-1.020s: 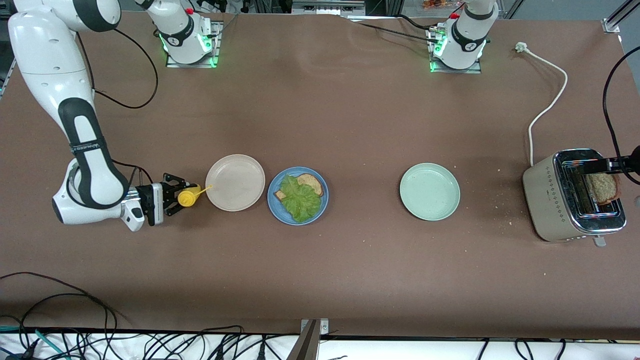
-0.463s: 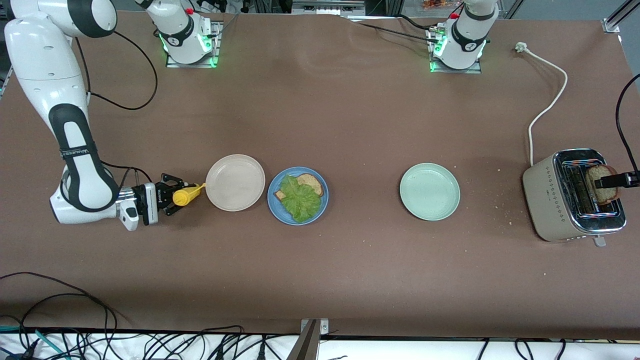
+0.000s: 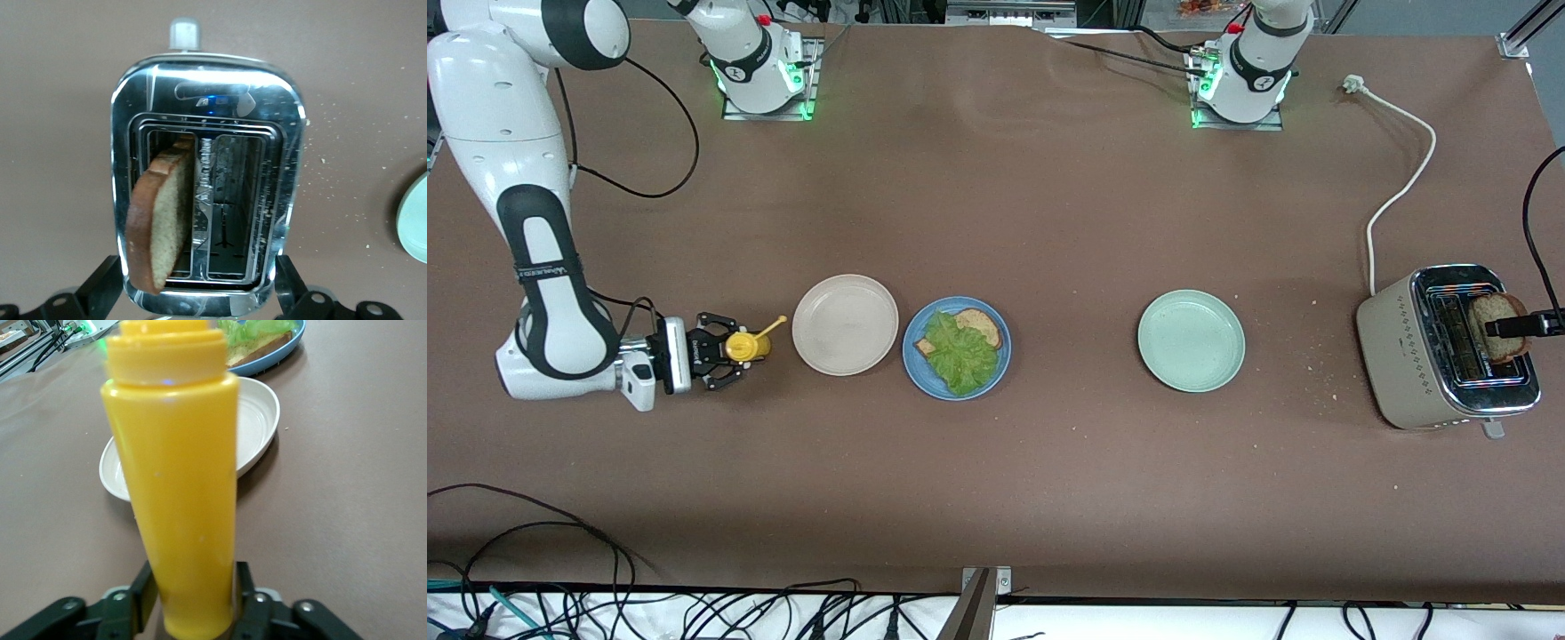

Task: Make sandwich in blue plate with both arms
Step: 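Open the right gripper while the left gripper grasps the toaster bread, then withdraw the right gripper while the left gripper lifts the bread slice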

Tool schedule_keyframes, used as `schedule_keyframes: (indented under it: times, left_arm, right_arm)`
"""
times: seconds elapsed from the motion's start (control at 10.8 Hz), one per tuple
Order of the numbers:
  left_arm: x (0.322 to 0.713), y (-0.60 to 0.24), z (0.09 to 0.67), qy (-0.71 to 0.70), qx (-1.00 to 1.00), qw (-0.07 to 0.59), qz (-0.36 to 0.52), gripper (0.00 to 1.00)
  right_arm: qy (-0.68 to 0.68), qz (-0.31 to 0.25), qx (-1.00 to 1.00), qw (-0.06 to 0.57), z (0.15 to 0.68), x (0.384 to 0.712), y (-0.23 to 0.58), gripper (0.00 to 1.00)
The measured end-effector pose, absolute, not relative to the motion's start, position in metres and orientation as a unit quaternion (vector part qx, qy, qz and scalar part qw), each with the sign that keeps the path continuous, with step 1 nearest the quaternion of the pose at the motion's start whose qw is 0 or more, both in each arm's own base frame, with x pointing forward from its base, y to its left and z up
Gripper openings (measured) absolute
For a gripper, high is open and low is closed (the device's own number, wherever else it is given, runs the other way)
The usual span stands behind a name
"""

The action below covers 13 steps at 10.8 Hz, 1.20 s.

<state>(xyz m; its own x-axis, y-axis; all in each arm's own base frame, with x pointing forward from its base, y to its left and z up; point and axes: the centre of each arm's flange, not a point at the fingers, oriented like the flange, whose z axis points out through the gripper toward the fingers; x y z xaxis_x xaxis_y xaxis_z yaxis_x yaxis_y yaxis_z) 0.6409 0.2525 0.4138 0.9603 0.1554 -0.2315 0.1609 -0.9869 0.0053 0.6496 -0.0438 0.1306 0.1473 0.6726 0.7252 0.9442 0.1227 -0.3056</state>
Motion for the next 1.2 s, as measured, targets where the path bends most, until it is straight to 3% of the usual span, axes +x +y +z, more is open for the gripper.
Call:
schedule_keyframes:
  times: [0.37, 0.65, 0.83, 0.93, 1.02, 1.2]
  left_arm:
    - [0.631, 0.284, 0.383, 0.097, 0.986, 0.016, -0.137, 1.00]
    - [0.632, 0.285, 0.374, 0.096, 0.985, 0.019, -0.143, 0.94]
    - [0.632, 0.284, 0.369, 0.096, 0.984, 0.021, -0.146, 0.68]
    - [0.632, 0.284, 0.367, 0.096, 0.984, 0.021, -0.147, 0.68]
    - [0.631, 0.284, 0.366, 0.095, 0.984, 0.022, -0.148, 0.57]
    - [0.631, 0.284, 0.366, 0.095, 0.984, 0.022, -0.149, 0.30]
  right_arm:
    - [-0.635, -0.180, -0.634, 0.403, 0.135, 0.650, -0.060, 1.00]
    - [-0.640, -0.183, -0.631, 0.398, 0.134, 0.649, -0.067, 1.00]
    - [-0.646, -0.175, -0.632, 0.390, 0.134, 0.649, -0.076, 1.00]
    - [-0.656, -0.170, -0.633, 0.375, 0.141, 0.655, -0.084, 1.00]
    - [-0.668, -0.166, -0.631, 0.357, 0.154, 0.664, -0.091, 1.00]
    - [-0.691, -0.155, -0.628, 0.323, 0.188, 0.683, -0.099, 1.00]
